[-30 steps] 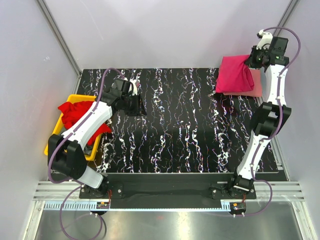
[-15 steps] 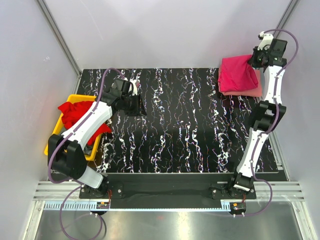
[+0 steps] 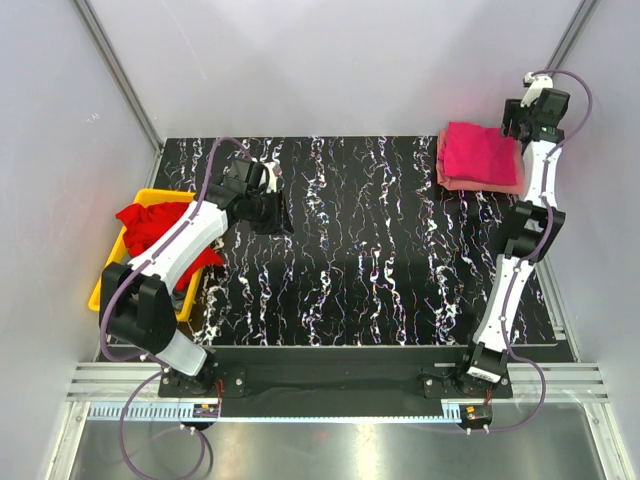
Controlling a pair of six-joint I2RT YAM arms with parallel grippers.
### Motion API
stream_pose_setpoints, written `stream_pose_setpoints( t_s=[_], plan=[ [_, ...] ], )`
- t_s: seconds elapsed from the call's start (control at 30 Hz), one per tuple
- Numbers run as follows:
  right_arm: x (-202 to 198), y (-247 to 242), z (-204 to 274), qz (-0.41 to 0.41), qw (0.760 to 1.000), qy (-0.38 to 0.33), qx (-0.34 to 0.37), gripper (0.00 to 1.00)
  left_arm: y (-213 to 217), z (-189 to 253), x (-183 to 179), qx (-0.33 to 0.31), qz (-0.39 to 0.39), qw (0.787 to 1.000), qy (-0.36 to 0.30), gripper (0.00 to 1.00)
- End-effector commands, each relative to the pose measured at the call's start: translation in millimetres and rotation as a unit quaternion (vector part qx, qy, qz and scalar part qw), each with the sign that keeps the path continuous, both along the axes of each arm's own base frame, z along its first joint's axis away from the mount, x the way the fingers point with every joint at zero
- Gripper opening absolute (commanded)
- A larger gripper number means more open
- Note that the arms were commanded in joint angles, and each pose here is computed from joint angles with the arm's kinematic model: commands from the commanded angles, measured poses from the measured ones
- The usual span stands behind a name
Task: Fold and stack the t-shirts
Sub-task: Neatly place the folded tshirt to the corner
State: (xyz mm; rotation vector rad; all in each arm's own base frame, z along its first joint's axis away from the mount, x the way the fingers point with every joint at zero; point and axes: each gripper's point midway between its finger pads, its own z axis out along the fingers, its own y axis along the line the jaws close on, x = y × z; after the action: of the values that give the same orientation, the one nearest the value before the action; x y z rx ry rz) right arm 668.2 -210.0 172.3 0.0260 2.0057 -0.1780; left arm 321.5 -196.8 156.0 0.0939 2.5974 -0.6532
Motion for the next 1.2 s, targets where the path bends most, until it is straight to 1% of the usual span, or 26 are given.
stream_pose_setpoints(
  t_s=[0.0,0.03,0.07,0.1,0.13,0.17,0.23,0.3,0.4,0.53,0.6,0.63,0.7,0.73,0.93,1.03,1.17],
  plan=[
    [-3.6,-10.8,79.7,-0.033,0.996,-0.076,-0.034,0.71,-4.6,8.4,3.2,-0.008,-0.008,1.0,-0.016,0.39],
    [-5.7,-10.0,75.9,-0.037,0.997,-0.071,-0.025,0.68,-4.1,9.0,3.4,-0.007,-0.008,1.0,-0.018,0.39],
    [-8.7,-8.1,82.1,-0.037,0.996,-0.073,-0.022,0.65,-3.4,10.9,3.4,-0.007,-0.008,1.0,-0.022,0.4],
    [-10.0,-6.6,80.5,-0.037,0.997,-0.07,-0.015,0.6,-3.5,11.3,3.6,-0.007,-0.008,1.0,-0.023,0.4],
    [-10.3,-0.6,72.2,-0.032,0.998,-0.062,-0.001,0.47,-3.3,10.9,3.0,-0.007,-0.008,1.0,-0.022,0.4],
    [-11.8,3.5,71.2,-0.028,0.998,-0.059,0.008,0.41,-3.4,11.0,2.5,-0.007,-0.008,1.0,-0.021,0.4],
    [-11.5,18.2,56.1,-0.016,0.998,-0.043,0.032,0.35,-3.6,11.6,2.2,-0.008,-0.008,1.0,-0.022,0.4],
    [-11.2,33.9,52.2,-0.001,0.998,-0.036,0.046,0.35,-3.8,13.4,2.2,-0.01,-0.009,1.0,-0.024,0.4],
    [-8.3,71.6,37.2,0.037,0.996,-0.018,0.077,0.34,-4.4,14.1,2.2,-0.011,-0.01,1.0,-0.024,0.4],
    [-14.9,120.6,4.6,0.084,0.987,0.031,0.134,0.27,-5.8,15.8,2.3,-0.015,-0.011,1.0,-0.025,0.4],
    [-19.2,138.3,-2.9,0.092,0.985,0.045,0.138,0.28,-5.8,15.8,2.4,-0.015,-0.012,1.0,-0.025,0.4],
    [-24.3,141.5,-19.3,0.086,0.984,0.061,0.141,0.29,-6.1,15.4,2.3,-0.015,-0.012,1.0,-0.024,0.4],
    [-29.5,154.4,-25.5,0.092,0.983,0.071,0.139,0.31,-6.5,16.1,1.9,-0.017,-0.013,0.999,-0.024,0.4],
    [-34.2,157.0,-38.7,0.089,0.983,0.086,0.138,0.32,-6.9,15.4,2.1,-0.018,-0.013,0.999,-0.023,0.4],
    [-50.5,177.0,-64.8,0.096,0.978,0.132,0.129,0.31,-6.7,14.9,0.9,-0.018,-0.013,1.0,-0.022,0.4],
    [-54.8,174.0,-59.8,0.092,0.98,0.129,0.119,0.31,-5.4,15.5,1.6,-0.016,-0.01,1.0,-0.025,0.4],
    [-55.1,162.9,-34.4,0.075,0.987,0.113,0.09,0.33,-4.0,16.3,3.5,-0.011,-0.006,1.0,-0.027,0.4]
  ],
)
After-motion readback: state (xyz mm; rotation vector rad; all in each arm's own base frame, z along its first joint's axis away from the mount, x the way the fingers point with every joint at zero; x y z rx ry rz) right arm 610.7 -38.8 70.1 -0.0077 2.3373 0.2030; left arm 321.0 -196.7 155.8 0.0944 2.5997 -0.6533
